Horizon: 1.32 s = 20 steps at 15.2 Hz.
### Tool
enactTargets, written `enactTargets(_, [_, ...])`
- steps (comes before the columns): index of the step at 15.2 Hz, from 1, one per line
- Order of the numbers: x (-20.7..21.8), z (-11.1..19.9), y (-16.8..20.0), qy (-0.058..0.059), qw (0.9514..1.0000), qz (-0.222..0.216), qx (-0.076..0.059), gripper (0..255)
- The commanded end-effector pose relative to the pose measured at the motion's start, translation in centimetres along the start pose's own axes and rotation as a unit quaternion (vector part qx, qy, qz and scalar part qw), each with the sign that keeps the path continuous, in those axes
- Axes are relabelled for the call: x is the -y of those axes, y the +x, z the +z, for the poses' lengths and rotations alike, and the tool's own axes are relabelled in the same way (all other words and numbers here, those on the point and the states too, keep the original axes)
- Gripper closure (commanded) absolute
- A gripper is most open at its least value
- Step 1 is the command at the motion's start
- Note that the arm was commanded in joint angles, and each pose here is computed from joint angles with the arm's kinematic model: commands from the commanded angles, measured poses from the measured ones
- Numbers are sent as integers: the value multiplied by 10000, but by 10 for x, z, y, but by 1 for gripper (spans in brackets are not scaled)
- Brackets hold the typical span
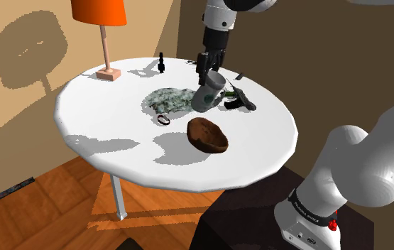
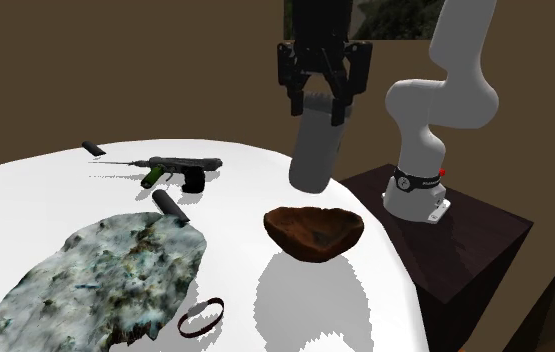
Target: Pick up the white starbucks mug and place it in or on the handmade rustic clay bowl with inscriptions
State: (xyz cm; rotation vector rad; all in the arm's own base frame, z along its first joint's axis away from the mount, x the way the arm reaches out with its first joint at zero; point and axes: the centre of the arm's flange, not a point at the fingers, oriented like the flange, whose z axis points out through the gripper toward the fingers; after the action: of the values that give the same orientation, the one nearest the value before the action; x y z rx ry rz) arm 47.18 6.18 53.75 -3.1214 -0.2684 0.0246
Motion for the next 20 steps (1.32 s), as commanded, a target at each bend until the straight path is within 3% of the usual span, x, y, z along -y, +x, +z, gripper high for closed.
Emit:
enactTargets(1, [0, 10, 0, 0, 10000, 1, -7, 255])
enactTargets(16, [-1, 91, 1, 0, 10000, 1, -7, 255])
enactTargets(20, [-1, 91, 1, 0, 10000, 1, -7, 255])
